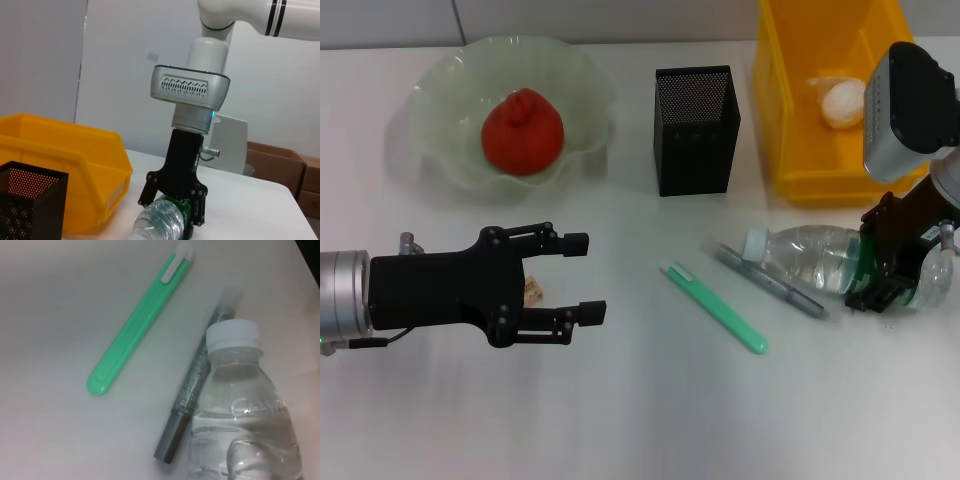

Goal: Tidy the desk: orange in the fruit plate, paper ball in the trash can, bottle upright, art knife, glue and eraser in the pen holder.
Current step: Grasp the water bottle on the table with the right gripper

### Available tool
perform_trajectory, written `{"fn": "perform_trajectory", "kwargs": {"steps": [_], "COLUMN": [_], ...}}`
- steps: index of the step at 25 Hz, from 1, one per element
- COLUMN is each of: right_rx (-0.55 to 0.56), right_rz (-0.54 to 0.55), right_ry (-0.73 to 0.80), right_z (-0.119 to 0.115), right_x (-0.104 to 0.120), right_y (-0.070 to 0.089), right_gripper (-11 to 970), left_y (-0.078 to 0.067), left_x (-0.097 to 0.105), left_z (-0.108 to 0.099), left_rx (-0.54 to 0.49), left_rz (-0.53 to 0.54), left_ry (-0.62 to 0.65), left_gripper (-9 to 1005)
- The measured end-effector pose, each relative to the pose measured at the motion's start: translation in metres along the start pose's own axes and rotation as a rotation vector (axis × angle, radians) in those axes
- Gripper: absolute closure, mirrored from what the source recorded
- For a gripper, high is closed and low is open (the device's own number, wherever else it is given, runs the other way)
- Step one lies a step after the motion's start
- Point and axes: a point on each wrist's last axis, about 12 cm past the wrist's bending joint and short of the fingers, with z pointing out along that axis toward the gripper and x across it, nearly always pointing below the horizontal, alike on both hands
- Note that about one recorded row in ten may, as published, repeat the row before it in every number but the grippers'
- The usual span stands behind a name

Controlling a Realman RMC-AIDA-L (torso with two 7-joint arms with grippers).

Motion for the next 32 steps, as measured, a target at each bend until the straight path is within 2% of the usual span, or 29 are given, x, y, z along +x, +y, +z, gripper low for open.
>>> {"fn": "perform_trajectory", "kwargs": {"steps": [8,14,22,32], "right_rx": [-0.007,0.022,0.02,0.009], "right_rz": [0.011,0.03,0.036,0.031], "right_ry": [-0.066,-0.164,-0.168,-0.159], "right_z": [-0.012,-0.024,-0.019,-0.016], "right_x": [0.0,0.011,0.016,0.014], "right_y": [0.003,0.01,0.012,0.013], "right_gripper": [162,168,205,202], "left_y": [0.0,0.0,0.001,0.0], "left_x": [0.0,-0.001,-0.005,-0.005], "left_z": [0.001,0.002,0.003,0.004], "left_rx": [0.003,0.005,0.022,0.027], "left_rz": [0.001,0.002,0.01,0.016], "left_ry": [0.002,-0.001,-0.005,-0.008], "left_gripper": [188,189,189,190]}}
